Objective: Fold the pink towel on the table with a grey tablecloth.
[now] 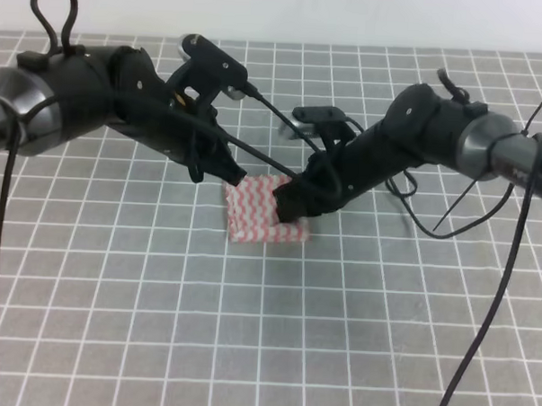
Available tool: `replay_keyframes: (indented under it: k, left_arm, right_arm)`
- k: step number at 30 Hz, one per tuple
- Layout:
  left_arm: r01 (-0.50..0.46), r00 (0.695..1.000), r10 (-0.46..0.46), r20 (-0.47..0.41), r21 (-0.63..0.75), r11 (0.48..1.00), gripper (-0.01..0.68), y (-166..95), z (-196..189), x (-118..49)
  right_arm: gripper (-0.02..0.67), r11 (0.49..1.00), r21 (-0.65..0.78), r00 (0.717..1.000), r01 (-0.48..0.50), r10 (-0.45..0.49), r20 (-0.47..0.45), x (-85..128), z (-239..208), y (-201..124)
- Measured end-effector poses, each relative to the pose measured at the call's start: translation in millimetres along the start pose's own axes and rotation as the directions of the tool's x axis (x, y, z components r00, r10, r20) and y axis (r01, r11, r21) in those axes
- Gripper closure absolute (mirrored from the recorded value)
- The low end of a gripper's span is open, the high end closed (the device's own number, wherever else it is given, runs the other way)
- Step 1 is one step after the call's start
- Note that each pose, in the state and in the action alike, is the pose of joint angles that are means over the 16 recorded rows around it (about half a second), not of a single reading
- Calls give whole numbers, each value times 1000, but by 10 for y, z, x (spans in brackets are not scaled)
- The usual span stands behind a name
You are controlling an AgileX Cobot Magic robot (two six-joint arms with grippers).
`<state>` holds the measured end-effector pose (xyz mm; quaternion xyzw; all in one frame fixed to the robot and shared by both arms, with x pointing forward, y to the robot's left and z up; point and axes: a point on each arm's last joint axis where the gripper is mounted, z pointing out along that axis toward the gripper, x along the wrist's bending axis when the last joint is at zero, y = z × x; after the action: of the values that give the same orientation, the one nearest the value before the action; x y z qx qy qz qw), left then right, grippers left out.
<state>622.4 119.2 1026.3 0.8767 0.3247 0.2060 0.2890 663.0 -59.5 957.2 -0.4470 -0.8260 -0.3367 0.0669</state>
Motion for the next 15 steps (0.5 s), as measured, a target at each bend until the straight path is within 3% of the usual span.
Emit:
replay_keyframes:
  k: [8, 15]
  left_arm:
    - [15, 1000, -15, -7, -29, 999, 672, 79, -267, -5]
    - [61, 997, -65, -29, -111, 992, 672, 109, -848, -71]
  right_arm:
    - [666, 992, -115, 999, 47, -46, 8, 258, -552, 193]
    - [666, 965, -248, 996, 86, -79, 38, 582, -1217, 181]
